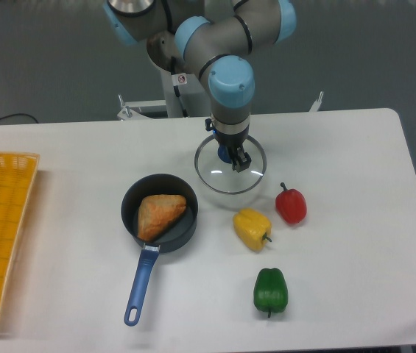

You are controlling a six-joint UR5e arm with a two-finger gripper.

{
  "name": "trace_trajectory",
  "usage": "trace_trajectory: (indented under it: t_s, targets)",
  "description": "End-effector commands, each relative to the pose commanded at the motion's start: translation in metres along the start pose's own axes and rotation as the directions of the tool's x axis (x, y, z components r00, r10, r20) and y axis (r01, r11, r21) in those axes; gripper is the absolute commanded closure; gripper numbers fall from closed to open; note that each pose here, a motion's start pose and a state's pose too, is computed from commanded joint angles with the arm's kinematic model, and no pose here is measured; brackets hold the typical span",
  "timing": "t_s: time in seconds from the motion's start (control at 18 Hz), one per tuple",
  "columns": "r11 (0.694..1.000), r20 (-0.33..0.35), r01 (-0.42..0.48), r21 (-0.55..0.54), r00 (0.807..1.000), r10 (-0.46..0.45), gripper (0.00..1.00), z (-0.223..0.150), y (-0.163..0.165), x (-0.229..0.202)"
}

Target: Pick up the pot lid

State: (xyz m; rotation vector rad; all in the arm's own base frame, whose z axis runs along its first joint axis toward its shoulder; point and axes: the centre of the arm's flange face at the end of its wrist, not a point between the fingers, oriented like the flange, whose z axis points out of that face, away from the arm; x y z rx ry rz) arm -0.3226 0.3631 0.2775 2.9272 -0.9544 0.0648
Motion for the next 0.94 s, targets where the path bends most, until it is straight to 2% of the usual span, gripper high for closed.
trace_trajectory:
  t_s: [0.94]
  targets:
    - [1.000, 0.017, 0.001, -0.001, 1.000, -0.001, 0.45, -0.0081, -0.0001, -0.0042]
